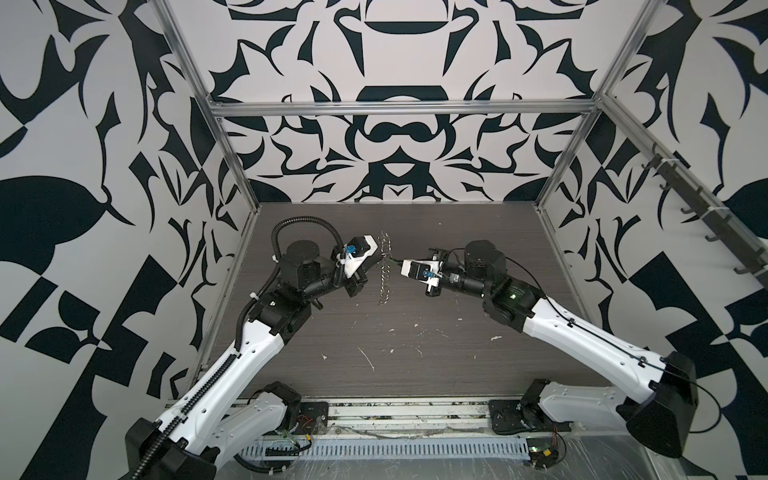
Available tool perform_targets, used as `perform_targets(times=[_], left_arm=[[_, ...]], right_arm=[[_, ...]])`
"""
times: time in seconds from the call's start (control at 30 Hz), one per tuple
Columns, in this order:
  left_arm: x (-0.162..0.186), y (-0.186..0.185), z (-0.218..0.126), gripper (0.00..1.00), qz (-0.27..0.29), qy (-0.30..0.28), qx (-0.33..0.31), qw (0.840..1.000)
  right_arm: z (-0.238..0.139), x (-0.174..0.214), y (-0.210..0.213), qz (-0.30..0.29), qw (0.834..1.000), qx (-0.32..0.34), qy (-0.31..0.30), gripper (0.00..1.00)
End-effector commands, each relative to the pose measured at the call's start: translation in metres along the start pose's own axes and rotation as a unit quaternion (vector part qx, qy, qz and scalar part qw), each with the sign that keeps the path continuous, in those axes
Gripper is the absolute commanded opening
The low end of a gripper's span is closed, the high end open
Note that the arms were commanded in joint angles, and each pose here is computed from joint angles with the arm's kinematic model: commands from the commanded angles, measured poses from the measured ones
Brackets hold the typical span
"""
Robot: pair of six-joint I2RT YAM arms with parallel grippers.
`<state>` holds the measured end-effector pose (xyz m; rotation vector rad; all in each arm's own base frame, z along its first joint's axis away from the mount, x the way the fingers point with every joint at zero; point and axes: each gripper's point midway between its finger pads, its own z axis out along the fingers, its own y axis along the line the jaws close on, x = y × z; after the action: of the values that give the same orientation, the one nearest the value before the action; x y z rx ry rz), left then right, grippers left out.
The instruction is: Remove the keys from the keyring
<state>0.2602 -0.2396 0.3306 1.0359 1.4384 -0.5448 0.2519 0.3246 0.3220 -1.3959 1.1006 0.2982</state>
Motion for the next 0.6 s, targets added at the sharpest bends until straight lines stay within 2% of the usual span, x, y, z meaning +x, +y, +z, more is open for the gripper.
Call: perform_targets(times=[0.0,0.23,0.33,0.57], left_arm=[[-0.022,0.033,-0.006,0.00,-0.001,-0.017,-0.083,0.996],[-0.031,0.042,-0.016,0.00,-0.010,-0.045,-0.124,0.991],[-0.034,0.040,-0.016,0.00,-0.012,-0.048,-0.120,0.992],[-0.023,0.033,-0.009,0.00,-0.010,-0.005,-0.106,0.994]], right_arm=[[-0.009,-0.021,0.001,-0.055,0.998,0.008,-0.021,0.00],[-0.008,-0.019,0.012,-0.082,0.996,0.002,-0.014,0.00],[-0.006,-0.020,0.019,-0.107,0.994,0.000,-0.016,0.00],[-0.008,-0.034,0.016,-0.172,0.985,0.012,-0.006,0.00]])
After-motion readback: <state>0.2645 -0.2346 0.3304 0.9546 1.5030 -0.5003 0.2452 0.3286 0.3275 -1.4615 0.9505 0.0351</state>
